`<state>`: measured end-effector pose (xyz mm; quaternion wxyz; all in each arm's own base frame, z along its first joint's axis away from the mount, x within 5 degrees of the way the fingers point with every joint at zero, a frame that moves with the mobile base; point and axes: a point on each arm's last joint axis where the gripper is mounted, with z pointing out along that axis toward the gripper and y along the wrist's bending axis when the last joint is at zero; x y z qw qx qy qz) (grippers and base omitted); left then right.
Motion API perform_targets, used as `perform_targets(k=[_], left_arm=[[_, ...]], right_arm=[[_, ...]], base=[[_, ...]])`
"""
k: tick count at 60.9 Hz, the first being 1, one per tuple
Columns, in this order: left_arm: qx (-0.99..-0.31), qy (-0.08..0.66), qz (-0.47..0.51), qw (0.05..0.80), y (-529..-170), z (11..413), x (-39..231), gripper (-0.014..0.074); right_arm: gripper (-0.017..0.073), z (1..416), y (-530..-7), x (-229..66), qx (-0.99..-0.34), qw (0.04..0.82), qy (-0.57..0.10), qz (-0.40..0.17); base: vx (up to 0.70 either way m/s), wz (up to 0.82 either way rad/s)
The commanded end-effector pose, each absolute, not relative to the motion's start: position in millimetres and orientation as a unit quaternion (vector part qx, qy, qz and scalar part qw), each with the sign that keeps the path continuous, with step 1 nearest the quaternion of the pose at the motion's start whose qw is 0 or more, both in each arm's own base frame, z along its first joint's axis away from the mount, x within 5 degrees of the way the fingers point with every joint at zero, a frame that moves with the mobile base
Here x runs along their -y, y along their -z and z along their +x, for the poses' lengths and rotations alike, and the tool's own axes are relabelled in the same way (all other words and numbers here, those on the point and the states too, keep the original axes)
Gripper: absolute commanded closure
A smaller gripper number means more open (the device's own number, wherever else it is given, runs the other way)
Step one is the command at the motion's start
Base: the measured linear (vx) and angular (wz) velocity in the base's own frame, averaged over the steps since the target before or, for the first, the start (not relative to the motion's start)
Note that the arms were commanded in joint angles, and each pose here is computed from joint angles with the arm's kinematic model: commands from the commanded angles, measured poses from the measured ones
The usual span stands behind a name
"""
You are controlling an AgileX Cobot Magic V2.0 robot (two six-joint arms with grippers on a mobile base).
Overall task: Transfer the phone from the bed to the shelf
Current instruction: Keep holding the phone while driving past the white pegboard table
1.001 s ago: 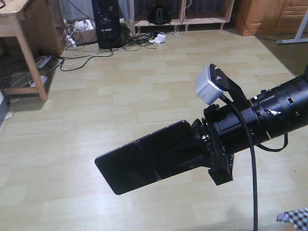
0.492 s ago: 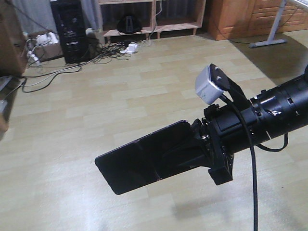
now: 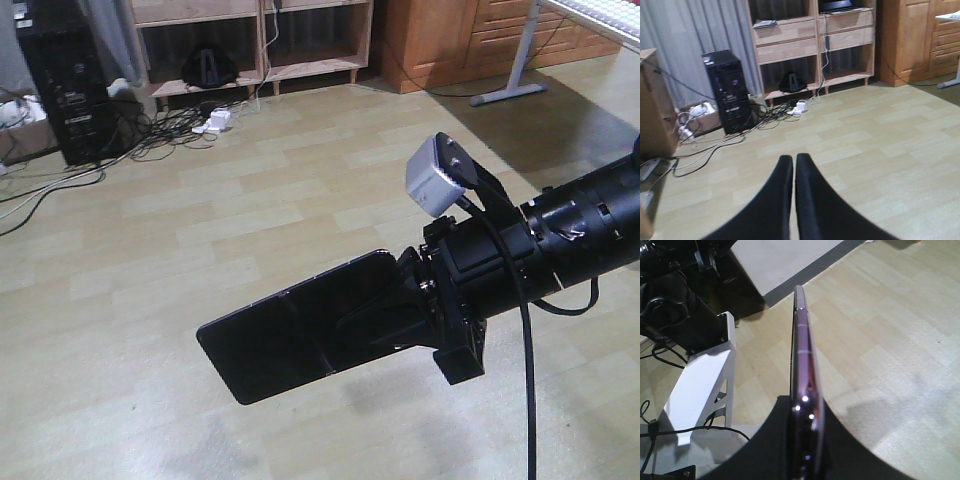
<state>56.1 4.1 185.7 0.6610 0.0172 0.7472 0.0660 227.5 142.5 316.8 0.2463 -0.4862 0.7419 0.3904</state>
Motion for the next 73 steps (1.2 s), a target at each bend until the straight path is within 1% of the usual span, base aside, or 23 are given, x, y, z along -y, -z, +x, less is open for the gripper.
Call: perform_targets(k=[1, 33, 73], left_arm=[[-0.711, -0.065, 0.010, 0.700, -200.3, 54.7, -4.2, 0.0592], [-0.711, -0.065, 0.010, 0.700, -200.3, 54.7, -4.2, 0.0592], [-0.711, -0.065, 0.010, 0.700, -200.3, 54.7, -4.2, 0.0592]], right_arm=[[0.0562, 215.9, -339.0, -144.5, -0.709, 0.261, -0.431, -0.493], [0.0562, 215.9, -339.0, -144.5, -0.709, 0.261, -0.431, -0.493], [0.0562, 215.9, -339.0, -144.5, -0.709, 0.262, -0.431, -0.494]], base=[[0.40, -0.18], [0.40, -0.18], [0.41, -0.26]])
